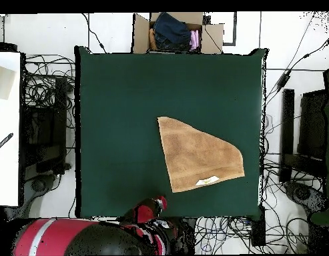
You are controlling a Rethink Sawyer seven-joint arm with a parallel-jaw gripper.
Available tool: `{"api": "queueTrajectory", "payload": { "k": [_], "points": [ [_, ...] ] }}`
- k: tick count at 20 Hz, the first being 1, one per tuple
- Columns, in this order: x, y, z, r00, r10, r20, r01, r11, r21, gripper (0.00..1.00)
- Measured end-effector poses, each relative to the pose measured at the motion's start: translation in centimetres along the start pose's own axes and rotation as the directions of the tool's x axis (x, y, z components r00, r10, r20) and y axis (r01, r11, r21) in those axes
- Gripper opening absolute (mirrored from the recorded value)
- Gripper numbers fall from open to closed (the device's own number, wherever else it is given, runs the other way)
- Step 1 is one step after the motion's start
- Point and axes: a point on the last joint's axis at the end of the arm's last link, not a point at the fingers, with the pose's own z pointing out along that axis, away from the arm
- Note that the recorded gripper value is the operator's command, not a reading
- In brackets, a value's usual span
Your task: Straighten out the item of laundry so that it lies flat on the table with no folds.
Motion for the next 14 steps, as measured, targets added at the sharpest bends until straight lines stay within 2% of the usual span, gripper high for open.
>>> {"api": "queueTrajectory", "payload": {
  "k": [8,14],
  "points": [
    [1.4,0.3,-0.4,0.999,0.022,-0.038,-0.022,1.000,0.003,0.00],
    [2.5,-0.4,0.4,0.996,0.047,-0.073,-0.047,0.999,-0.004,0.00]
  ]
}}
